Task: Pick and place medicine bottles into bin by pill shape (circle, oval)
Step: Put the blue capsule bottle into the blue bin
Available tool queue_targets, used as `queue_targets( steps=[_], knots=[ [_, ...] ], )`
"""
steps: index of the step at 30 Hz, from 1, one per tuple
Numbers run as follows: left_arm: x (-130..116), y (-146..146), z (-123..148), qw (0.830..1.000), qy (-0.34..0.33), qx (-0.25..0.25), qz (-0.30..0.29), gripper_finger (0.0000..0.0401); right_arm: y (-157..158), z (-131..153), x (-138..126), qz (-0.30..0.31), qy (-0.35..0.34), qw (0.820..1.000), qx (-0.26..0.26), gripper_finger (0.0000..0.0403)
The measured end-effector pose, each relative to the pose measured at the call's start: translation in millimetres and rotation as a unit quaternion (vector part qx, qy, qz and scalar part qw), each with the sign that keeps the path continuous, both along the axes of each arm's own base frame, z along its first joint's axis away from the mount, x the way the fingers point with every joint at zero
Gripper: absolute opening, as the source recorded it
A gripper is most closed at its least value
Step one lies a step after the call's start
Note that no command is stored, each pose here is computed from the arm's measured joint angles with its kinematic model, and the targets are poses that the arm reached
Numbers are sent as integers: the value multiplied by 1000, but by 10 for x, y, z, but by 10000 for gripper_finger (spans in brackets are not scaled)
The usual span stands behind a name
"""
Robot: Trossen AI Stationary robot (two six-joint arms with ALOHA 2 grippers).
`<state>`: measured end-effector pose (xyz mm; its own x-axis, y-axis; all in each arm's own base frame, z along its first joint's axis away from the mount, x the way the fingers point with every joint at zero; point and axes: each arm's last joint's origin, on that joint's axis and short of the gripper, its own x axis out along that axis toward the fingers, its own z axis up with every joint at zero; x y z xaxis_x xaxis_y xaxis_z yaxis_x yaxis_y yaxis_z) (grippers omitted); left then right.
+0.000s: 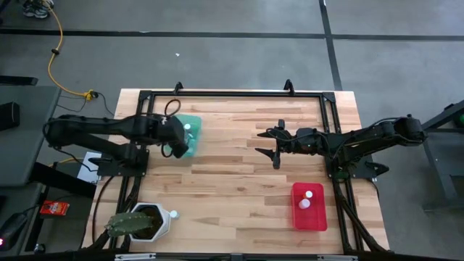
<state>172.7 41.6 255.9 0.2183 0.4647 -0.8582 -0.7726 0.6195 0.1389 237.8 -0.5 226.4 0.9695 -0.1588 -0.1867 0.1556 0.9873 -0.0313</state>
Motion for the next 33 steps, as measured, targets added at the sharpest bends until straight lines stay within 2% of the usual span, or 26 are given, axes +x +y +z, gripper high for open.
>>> queue_targets(
  steps=[6, 9, 16, 23, 33],
  knots=[
    [-28, 15, -185, 994, 61, -86, -7, 97, -7, 4, 0, -8, -2, 1000, -2, 259],
    [20, 15, -240, 991, 75, -105, -16, 97, -9, 4, 0, -9, -2, 1000, -2, 259],
    [158, 40, -432, 983, 135, -122, -37, 100, -10, 4, 0, -10, -2, 1000, -2, 259],
    [264, 62, -622, 969, 197, -131, -69, 125, -10, 4, 0, -10, -2, 1000, -3, 259],
    [323, 88, -614, 968, 212, -106, -88, 169, -10, 5, 0, -10, -2, 1000, -3, 259]
  ],
)
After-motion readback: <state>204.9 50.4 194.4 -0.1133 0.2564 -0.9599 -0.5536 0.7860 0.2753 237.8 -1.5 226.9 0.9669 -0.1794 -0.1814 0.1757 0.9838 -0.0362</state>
